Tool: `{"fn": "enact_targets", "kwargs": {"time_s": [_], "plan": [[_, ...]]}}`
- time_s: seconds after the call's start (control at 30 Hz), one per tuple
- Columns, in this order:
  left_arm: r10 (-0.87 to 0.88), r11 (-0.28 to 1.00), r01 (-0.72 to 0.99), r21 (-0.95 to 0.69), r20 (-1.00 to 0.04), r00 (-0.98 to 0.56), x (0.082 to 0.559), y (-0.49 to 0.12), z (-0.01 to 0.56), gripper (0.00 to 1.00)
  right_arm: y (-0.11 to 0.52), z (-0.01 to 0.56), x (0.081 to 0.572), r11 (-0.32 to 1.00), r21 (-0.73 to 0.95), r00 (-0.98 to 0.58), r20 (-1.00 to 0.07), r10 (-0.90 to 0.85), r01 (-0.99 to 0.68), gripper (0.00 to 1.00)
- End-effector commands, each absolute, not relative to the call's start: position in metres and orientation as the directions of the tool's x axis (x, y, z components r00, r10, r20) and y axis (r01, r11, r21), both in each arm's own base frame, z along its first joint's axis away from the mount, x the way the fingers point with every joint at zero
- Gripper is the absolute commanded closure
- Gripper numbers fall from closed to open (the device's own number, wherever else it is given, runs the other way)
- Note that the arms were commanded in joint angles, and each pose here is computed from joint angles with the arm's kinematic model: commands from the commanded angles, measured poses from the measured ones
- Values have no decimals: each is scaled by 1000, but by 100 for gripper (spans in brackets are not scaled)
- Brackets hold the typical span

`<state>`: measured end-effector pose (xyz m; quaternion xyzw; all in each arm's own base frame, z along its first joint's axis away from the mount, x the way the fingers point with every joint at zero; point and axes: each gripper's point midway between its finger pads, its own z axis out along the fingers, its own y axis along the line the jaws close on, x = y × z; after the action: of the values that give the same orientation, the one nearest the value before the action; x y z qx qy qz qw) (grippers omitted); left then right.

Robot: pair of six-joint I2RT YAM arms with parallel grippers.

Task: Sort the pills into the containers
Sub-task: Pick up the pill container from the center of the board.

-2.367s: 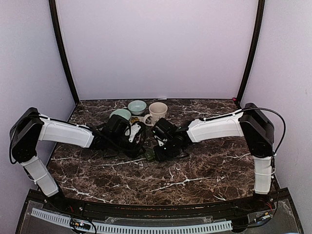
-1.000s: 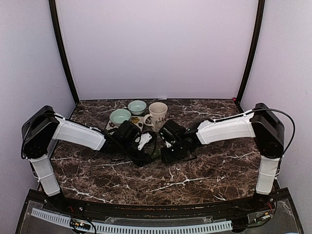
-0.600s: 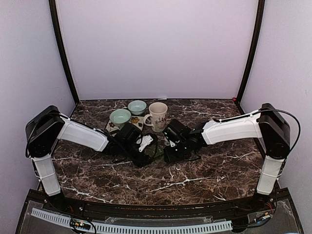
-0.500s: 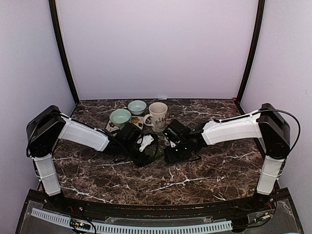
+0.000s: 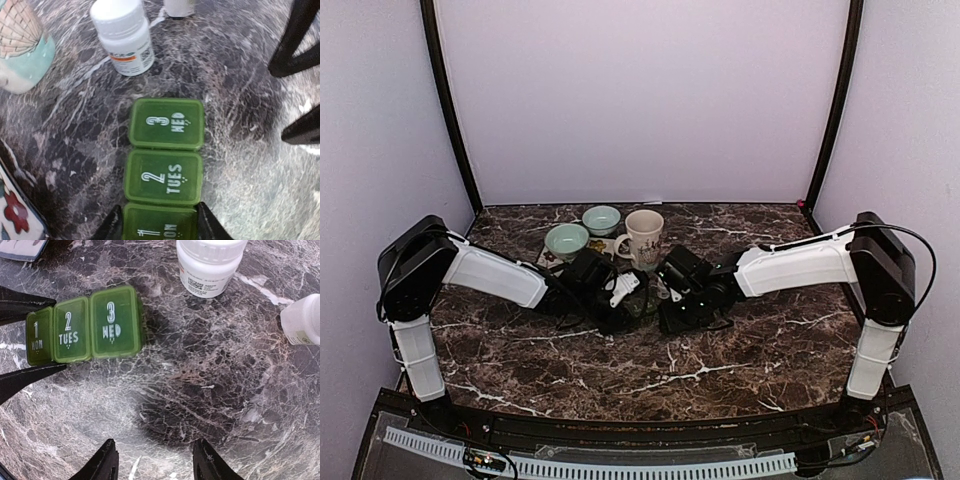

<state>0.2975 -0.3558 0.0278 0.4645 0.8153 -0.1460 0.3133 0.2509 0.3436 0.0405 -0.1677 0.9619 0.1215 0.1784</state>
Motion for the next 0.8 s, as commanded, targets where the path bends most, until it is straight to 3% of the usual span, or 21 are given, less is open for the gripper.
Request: {"fn": "enact_targets", "kwargs": {"time_s": [0.0, 0.2, 0.63, 0.77], "plan": [[669, 505, 861, 54, -656, -351, 297, -363, 34, 75, 340, 56, 257, 913, 176, -864, -428, -265, -367, 49], [680, 490, 870, 45, -645, -350, 295, -364, 34, 87, 332, 58, 262, 901, 102, -825, -457, -334, -421, 43], [671, 407, 911, -72, -653, -351, 270, -372, 74, 100, 313, 107, 271, 793, 6, -646, -584, -491, -609, 37], [660, 358, 923, -145, -660, -359, 256, -379, 93, 100, 310, 124, 261, 723, -3, -568, -616, -546, -691, 31]]}}
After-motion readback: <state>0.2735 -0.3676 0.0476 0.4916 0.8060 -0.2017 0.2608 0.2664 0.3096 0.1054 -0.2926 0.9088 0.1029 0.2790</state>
